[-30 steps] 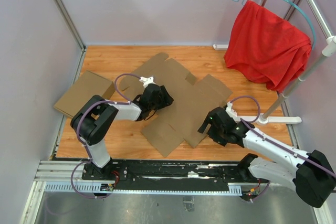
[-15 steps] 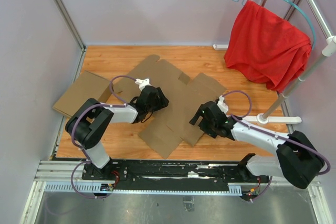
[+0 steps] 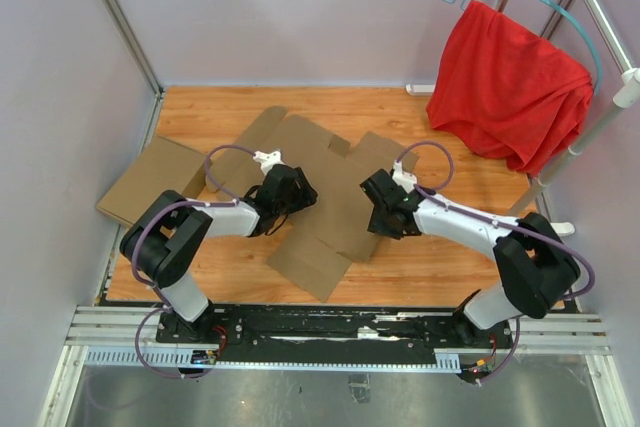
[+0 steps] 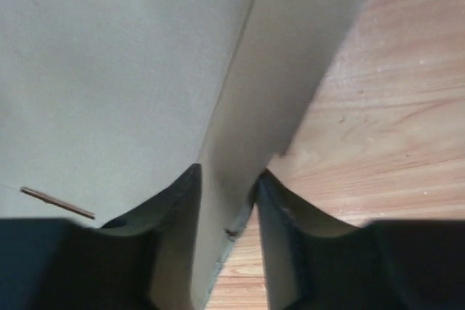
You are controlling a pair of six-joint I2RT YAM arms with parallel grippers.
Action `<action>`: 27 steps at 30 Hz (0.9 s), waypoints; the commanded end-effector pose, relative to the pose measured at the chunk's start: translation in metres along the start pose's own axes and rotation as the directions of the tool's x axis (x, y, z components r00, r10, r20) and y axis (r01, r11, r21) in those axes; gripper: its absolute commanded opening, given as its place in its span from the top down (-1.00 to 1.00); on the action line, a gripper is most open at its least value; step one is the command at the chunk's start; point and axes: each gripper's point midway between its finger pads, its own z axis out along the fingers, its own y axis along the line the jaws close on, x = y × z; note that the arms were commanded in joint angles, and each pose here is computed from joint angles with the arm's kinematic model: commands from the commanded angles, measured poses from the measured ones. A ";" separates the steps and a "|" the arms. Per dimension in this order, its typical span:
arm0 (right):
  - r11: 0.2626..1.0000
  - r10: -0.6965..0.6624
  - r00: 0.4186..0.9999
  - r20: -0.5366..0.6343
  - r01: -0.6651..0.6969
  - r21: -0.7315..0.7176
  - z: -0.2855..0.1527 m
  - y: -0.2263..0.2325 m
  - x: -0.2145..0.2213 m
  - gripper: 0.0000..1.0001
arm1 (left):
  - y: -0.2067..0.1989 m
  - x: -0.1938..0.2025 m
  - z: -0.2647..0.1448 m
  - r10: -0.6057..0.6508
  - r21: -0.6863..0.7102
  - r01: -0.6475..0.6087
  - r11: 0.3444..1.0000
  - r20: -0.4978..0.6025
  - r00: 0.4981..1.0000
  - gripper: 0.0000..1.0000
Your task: Fold the paper box
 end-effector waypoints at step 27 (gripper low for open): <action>0.670 -0.742 0.588 0.321 0.631 0.392 -0.155 0.005 -0.181 0.99 | -0.040 -0.016 -0.105 0.069 0.106 -0.060 0.993 -0.077 0.995 -0.33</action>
